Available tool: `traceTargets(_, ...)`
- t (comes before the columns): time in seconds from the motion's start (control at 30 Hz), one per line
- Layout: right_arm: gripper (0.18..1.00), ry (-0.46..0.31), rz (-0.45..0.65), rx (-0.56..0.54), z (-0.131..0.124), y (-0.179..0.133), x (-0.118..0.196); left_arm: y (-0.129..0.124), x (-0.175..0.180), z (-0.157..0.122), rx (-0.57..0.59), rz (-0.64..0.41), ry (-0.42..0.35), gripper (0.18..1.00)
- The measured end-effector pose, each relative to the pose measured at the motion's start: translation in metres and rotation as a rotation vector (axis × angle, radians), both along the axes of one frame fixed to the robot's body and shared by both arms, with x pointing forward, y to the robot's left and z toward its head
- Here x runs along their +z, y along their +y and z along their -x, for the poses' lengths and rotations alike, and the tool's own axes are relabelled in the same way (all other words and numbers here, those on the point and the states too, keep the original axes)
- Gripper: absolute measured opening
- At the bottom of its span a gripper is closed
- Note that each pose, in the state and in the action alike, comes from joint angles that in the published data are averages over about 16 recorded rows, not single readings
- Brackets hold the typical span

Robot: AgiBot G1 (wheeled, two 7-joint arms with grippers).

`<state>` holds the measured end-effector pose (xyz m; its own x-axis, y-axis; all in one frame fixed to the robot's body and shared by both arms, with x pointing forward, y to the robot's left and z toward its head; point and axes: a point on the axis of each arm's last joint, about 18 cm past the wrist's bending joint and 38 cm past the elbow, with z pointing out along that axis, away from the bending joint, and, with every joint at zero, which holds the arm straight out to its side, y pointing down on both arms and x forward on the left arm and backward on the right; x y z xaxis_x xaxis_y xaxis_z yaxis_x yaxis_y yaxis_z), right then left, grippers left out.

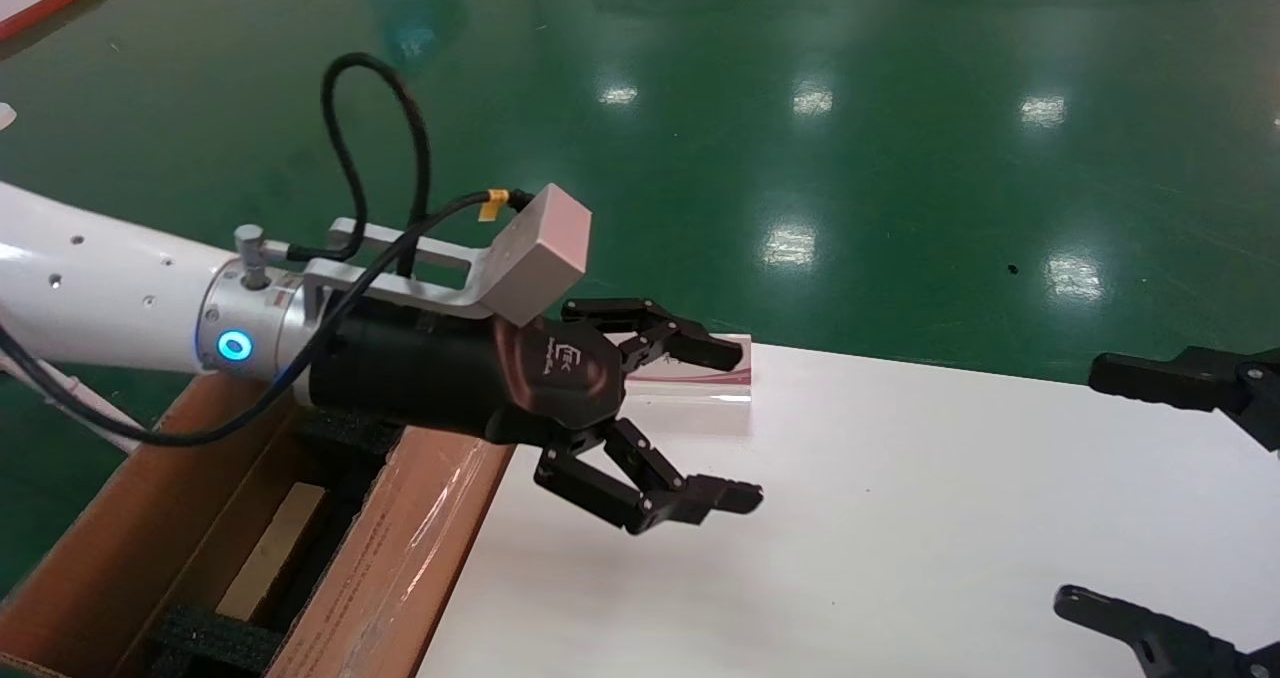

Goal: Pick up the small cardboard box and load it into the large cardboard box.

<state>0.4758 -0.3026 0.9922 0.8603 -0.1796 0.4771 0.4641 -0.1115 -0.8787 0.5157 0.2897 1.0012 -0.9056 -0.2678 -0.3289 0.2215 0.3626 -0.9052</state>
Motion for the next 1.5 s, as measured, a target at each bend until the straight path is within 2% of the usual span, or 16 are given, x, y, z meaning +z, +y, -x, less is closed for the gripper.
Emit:
traceTargets(0.33,1.001,0.000,0.000,0.000,0.000,0.000,0.000,0.002,-0.005,0.025,-0.141,0.128,-0.129,1.001)
traceTargets(0.63,1.001,0.000,0.001,0.001,0.000,0.000,0.000,0.009,-0.009,0.039,-0.189,0.195,-0.208,1.001)
traceTargets(1.5,1.001,0.000,0.001,0.001,0.001,0.000,0.000,0.011,-0.009,0.041,-0.195,0.206,-0.219,1.001)
